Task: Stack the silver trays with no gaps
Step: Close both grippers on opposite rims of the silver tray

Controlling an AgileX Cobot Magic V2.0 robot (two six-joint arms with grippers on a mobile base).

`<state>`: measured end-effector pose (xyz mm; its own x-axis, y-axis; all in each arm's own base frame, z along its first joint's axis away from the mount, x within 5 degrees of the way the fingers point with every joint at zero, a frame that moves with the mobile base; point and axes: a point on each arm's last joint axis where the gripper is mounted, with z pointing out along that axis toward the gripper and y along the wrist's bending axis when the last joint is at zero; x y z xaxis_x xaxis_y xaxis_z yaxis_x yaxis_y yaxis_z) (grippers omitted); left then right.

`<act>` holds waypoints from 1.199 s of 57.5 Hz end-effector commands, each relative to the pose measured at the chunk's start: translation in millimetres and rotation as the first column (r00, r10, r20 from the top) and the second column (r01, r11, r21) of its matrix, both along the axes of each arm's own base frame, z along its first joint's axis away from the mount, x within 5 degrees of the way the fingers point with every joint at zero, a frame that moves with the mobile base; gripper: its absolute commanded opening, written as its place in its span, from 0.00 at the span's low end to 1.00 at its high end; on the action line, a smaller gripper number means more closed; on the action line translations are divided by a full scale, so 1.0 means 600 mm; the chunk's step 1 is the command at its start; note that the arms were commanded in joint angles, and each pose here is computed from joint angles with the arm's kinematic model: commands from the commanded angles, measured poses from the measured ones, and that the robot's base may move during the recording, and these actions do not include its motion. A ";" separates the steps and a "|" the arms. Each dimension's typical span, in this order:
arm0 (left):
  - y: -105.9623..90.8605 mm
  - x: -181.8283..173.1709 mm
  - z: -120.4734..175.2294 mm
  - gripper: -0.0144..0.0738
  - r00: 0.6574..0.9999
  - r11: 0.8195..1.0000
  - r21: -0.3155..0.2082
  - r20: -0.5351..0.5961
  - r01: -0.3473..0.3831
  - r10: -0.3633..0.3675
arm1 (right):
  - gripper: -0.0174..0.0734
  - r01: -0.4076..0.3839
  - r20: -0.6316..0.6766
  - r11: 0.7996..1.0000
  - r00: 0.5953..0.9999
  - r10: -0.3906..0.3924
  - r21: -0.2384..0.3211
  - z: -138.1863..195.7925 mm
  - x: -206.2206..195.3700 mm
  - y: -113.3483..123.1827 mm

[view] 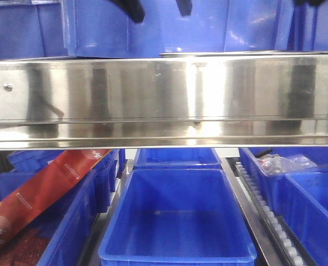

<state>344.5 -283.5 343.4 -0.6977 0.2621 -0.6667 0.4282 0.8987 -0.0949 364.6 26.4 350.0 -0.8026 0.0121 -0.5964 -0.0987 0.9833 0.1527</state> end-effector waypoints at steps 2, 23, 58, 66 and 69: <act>-0.006 0.005 -0.006 0.67 0.999 0.999 -0.021 -0.006 -0.040 0.039 | 0.62 -0.008 0.005 1.000 1.000 0.008 -0.015 -0.008 0.012 0.001; -0.017 0.020 -0.046 0.67 0.997 0.998 0.003 -0.046 -0.057 0.057 | 0.61 -0.006 -0.058 1.000 0.998 0.005 -0.017 -0.056 0.041 0.001; -0.025 0.032 -0.077 0.67 0.996 0.998 0.022 -0.064 -0.057 0.059 | 0.61 0.009 -0.044 1.000 0.999 -0.010 -0.022 -0.092 0.070 0.000; -0.026 0.033 -0.075 0.67 0.997 0.998 0.013 -0.055 -0.056 0.056 | 0.61 0.011 -0.030 1.000 0.999 -0.012 -0.029 -0.092 0.073 0.000; -0.026 0.034 -0.075 0.67 0.997 0.998 0.010 -0.052 -0.055 0.055 | 0.61 0.011 -0.030 1.000 0.999 -0.012 -0.029 -0.092 0.073 0.000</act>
<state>363.7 -297.7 294.5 -0.7543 0.2456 -0.6089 0.3741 0.9229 -0.0912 405.7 26.2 290.6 -0.8403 0.0228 -0.5416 -0.0692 0.9864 0.1489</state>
